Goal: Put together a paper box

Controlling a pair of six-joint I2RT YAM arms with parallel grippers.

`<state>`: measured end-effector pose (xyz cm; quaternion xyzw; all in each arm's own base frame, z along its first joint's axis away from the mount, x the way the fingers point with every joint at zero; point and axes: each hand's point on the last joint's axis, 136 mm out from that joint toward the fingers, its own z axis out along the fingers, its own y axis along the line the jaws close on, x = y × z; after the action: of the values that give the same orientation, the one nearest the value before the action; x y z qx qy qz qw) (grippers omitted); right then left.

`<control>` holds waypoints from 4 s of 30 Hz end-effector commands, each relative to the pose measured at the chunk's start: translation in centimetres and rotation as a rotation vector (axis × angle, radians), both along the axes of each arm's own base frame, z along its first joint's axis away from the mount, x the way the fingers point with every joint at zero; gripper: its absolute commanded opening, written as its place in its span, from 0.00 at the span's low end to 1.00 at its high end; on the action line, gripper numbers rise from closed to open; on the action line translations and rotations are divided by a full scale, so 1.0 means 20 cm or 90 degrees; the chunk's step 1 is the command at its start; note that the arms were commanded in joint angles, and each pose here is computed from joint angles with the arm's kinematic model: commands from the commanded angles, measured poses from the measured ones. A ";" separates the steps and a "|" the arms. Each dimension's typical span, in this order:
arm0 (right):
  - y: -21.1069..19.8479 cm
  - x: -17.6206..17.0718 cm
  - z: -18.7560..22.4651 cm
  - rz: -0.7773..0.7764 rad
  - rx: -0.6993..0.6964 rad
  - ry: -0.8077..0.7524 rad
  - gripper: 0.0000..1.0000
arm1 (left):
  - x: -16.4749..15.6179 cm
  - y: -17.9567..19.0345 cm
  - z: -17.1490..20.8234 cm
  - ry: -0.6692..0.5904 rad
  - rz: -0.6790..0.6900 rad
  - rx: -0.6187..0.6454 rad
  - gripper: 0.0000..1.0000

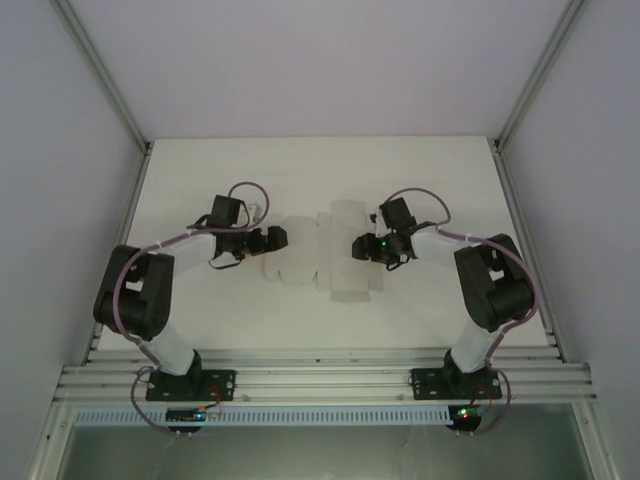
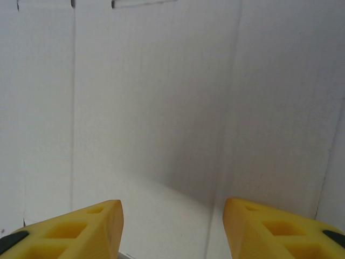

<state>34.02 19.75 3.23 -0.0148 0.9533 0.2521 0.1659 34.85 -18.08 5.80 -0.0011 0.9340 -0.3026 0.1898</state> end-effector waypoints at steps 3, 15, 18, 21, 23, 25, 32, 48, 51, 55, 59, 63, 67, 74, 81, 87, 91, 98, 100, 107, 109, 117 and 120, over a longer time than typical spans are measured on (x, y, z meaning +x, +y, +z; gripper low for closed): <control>-0.02 -0.13 -0.21 -0.016 0.050 0.079 0.51 | -0.02 -0.09 0.00 0.010 -0.063 -0.040 0.98; -0.03 -0.13 -0.18 -0.013 0.091 0.040 0.49 | 0.01 -0.27 0.18 -0.061 -0.124 -0.207 0.39; -0.04 -0.10 -0.06 -0.007 0.112 -0.004 0.51 | 0.00 -0.26 0.24 -0.094 -0.131 -0.199 0.12; -0.05 -0.06 0.12 -0.005 0.148 -0.071 0.59 | -0.02 -0.26 0.33 -0.141 -0.149 -0.213 0.00; -0.06 -0.06 0.25 -0.002 0.177 -0.116 0.63 | -0.05 -0.28 0.43 -0.182 -0.175 -0.246 0.00; -0.09 -0.06 0.38 0.000 0.201 -0.156 0.68 | -0.11 -0.31 0.55 -0.223 -0.206 -0.284 0.00; -0.23 -0.15 0.73 0.007 0.278 -0.279 0.79 | -0.30 -0.35 0.92 -0.369 -0.282 -0.319 0.00; -0.22 -0.39 1.13 0.112 0.431 -0.457 0.78 | -0.59 -0.28 1.37 -0.524 -0.269 -0.355 0.00; -0.21 -0.39 1.16 0.113 0.438 -0.459 0.63 | -0.59 -0.28 1.38 -0.527 -0.264 -0.354 0.00; -0.20 -0.41 1.20 0.126 0.440 -0.476 0.27 | -0.59 -0.27 1.37 -0.531 -0.255 -0.347 0.00; -0.19 -0.42 1.21 0.144 0.437 -0.491 0.05 | -0.56 -0.26 1.33 -0.524 -0.231 -0.332 0.00; -0.20 -0.41 1.19 0.137 0.424 -0.486 0.00 | -0.49 -0.23 1.26 -0.498 -0.180 -0.301 0.00; -0.21 -0.37 1.03 0.107 0.348 -0.423 0.00 | -0.37 -0.11 1.07 -0.427 -0.062 -0.174 1.00; -0.20 -0.35 0.59 0.073 0.209 -0.248 0.00 | -0.25 0.28 0.71 -0.275 0.156 0.121 1.00; -0.23 -0.23 0.38 0.129 -0.013 -0.220 0.00 | -0.22 0.24 0.64 -0.221 0.132 0.134 1.00; -0.23 -0.05 0.36 0.342 -0.390 -0.328 0.00 | -0.20 0.19 0.62 -0.211 0.115 0.120 1.00; -0.16 0.06 0.42 0.436 -0.540 -0.405 0.00 | -0.20 0.19 0.62 -0.205 0.112 0.116 1.00; 0.12 0.14 0.55 0.580 -0.642 -0.607 0.00 | -0.21 0.21 0.64 -0.217 0.123 0.111 1.00; 0.22 0.10 0.58 0.628 -0.661 -0.683 0.00 | -0.21 0.22 0.65 -0.217 0.131 0.108 0.99; 0.38 0.00 0.63 0.687 -0.676 -0.775 0.00 | -0.14 0.19 0.70 -0.233 0.136 0.083 1.00; 0.39 -0.01 0.63 0.688 -0.679 -0.779 0.00 | -0.12 0.15 0.72 -0.245 0.112 0.069 1.00; 0.40 -0.03 0.62 0.701 -0.660 -0.772 0.00 | -0.10 0.10 0.54 -0.220 0.030 0.115 1.00; 0.40 -0.04 0.62 0.701 -0.645 -0.765 0.00 | -0.09 0.11 0.47 -0.205 0.024 0.138 1.00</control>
<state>33.48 27.59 14.15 -0.6625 0.5658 -0.2049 0.4461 32.47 -15.70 14.88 0.0265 0.9213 -0.2003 0.3322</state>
